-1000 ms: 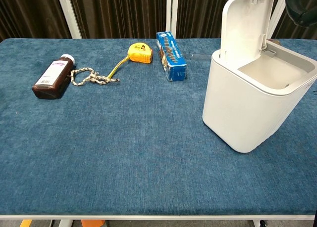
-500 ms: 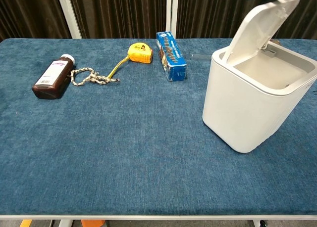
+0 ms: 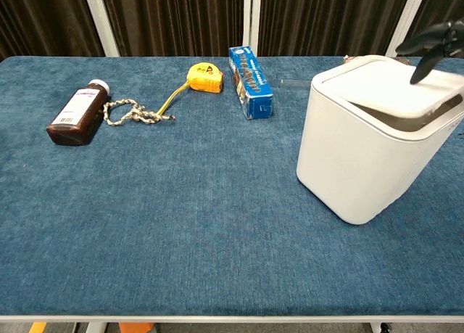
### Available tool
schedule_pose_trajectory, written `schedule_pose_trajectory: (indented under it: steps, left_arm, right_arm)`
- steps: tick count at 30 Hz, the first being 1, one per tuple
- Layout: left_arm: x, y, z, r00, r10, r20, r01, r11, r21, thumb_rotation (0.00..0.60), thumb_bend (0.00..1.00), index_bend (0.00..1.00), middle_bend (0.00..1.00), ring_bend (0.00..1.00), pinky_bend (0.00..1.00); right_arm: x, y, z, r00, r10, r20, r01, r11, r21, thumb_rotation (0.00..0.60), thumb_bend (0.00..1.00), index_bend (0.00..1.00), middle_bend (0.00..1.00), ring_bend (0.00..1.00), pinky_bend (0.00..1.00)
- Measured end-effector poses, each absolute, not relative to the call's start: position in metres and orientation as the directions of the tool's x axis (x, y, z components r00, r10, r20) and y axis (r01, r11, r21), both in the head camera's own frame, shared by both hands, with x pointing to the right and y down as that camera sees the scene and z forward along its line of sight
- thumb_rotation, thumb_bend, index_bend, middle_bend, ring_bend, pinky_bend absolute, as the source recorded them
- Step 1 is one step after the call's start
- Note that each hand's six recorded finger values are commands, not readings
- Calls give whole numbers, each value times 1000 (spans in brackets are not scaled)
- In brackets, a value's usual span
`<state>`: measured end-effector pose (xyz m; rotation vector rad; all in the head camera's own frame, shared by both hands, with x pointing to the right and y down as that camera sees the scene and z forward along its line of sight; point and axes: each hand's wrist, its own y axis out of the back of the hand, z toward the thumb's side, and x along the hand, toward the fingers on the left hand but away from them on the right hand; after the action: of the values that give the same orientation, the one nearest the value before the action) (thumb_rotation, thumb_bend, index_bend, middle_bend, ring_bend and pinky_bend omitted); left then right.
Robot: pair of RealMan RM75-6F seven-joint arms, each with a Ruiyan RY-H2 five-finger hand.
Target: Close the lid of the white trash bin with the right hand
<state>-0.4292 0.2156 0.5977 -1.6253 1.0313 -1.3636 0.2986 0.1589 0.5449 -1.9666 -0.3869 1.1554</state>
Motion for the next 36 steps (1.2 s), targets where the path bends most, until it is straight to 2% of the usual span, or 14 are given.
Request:
schedule_pose_trajectory:
  steps: [12,17,23,26,29,32,33,34,36]
  left_arm:
    - [-431,216,597,98,-923,372,-108,-382,-918,600,0,154,134,61,137]
    - [-431,217,598,98,-923,372,-108,-382,-918,600,0,154,134,61,137]
    - [-431,216,597,95,-925,368,-110,-377,-920,600,0,154,134,60,137]
    - [-432,216,597,94,-925,369,-110,-378,-919,600,0,154,134,60,137]
    - [-432,216,597,94,-925,368,-110,-377,-920,600,0,154,134,61,137]
    - [-430,216,596,97,-926,366,-109,-376,-920,600,0,154,134,60,137]
    - [-429,215,596,99,-926,365,-108,-375,-921,600,0,154,134,60,137]
    - [-428,215,596,101,-926,365,-108,-375,-921,600,0,154,134,60,137]
    - [-426,214,595,106,-926,362,-107,-373,-922,600,0,154,134,60,137]
  right_arm:
    - [309,172,569,513,580,-633,-132,-675,-725,600,1000,0,217,46,0]
    - [310,173,569,511,585,-630,-128,-673,-728,600,1000,0,207,46,0]
    - [317,163,549,506,660,-555,-59,-615,-786,600,1000,0,199,46,0]
    - [336,157,538,467,717,-518,6,-588,-809,600,1000,0,193,46,0]
    - [368,156,537,388,766,-512,33,-567,-823,600,989,0,147,20,0]
    - [409,165,546,281,799,-532,29,-561,-827,600,889,0,31,0,0]
    - [425,170,550,237,810,-536,34,-559,-829,600,779,0,6,0,0]
    - [435,174,553,207,820,-534,39,-552,-833,600,622,0,0,0,0]
    - [456,181,558,152,851,-503,41,-514,-857,600,249,0,0,0,0]
